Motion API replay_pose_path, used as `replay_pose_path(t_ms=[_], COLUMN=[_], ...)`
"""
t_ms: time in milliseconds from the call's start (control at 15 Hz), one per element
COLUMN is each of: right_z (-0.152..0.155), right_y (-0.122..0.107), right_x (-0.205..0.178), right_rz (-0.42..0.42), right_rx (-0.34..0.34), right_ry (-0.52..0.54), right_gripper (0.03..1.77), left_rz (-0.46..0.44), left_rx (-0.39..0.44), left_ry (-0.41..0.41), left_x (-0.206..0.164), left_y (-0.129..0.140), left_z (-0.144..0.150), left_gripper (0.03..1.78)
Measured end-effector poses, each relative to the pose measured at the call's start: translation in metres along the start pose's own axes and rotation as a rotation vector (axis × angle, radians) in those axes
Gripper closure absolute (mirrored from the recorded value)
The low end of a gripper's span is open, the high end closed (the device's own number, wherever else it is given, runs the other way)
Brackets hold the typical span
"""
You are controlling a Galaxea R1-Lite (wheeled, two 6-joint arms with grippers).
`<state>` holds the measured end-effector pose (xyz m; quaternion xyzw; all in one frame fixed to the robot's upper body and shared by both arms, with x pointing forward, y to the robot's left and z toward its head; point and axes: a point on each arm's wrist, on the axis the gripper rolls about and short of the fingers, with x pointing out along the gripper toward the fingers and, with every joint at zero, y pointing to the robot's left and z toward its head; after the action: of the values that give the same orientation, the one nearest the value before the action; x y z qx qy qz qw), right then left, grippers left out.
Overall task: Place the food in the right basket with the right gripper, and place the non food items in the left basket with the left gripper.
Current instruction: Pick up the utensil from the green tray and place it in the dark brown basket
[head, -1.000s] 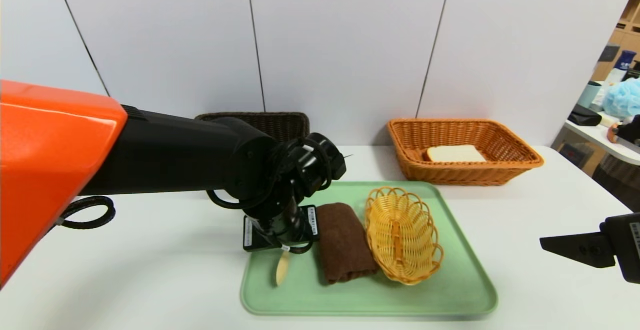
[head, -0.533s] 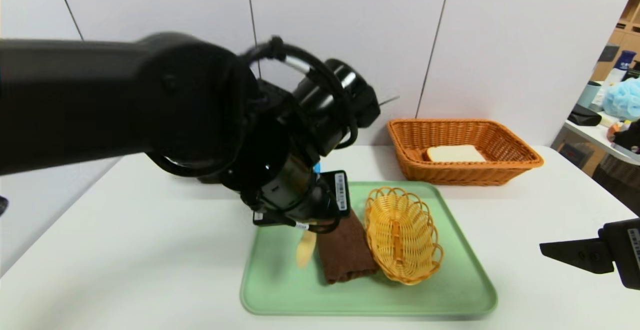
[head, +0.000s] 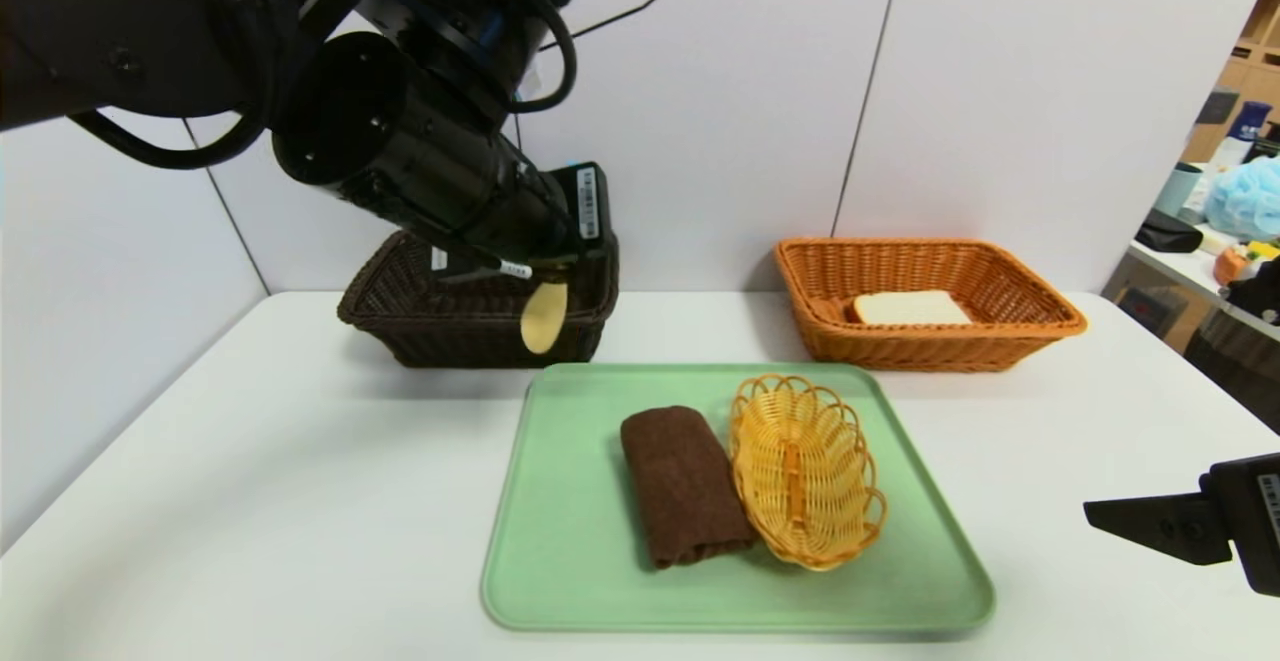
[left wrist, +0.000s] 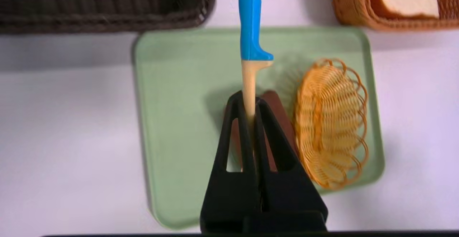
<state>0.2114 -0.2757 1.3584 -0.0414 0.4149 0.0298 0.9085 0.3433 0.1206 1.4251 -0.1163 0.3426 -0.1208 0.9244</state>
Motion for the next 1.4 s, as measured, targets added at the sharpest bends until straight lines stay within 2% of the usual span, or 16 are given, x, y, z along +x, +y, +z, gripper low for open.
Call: replay_pose_path(t_ms=[133, 267, 533, 800, 1000, 1400], right_z=[0.001, 0.002, 0.008, 0.013, 0.017, 0.014], right_y=[0.000, 0.000, -0.001, -0.005, -0.009, -0.012], right_x=[0.000, -0.002, -0.007, -0.011, -0.012, -0.013], right_rz=[0.002, 0.004, 0.006, -0.006, -0.021, -0.030], right_rx=[0.002, 0.007, 0.022, 0.050, 0.076, 0.085], right_ry=[-0.004, -0.013, -0.042, -0.065, -0.079, -0.076], right_gripper=[0.10, 0.10, 0.10, 0.10, 0.10, 0.10], left_rz=[0.040, 0.099, 0.221, 0.334, 0.377, 0.402], left_rx=[-0.011, -0.038, -0.097, -0.052, -0.003, -0.011], left_ry=[-0.083, -0.130, -0.137, -0.138, -0.168, -0.151], left_x=[0.011, 0.029, 0.080, 0.134, 0.159, 0.181], left_y=[0.023, 0.046, 0.090, 0.134, 0.151, 0.163], left_z=[0.022, 0.038, 0.053, 0.058, 0.061, 0.055], left_gripper=[1.73, 1.73, 1.73, 1.73, 1.73, 1.73])
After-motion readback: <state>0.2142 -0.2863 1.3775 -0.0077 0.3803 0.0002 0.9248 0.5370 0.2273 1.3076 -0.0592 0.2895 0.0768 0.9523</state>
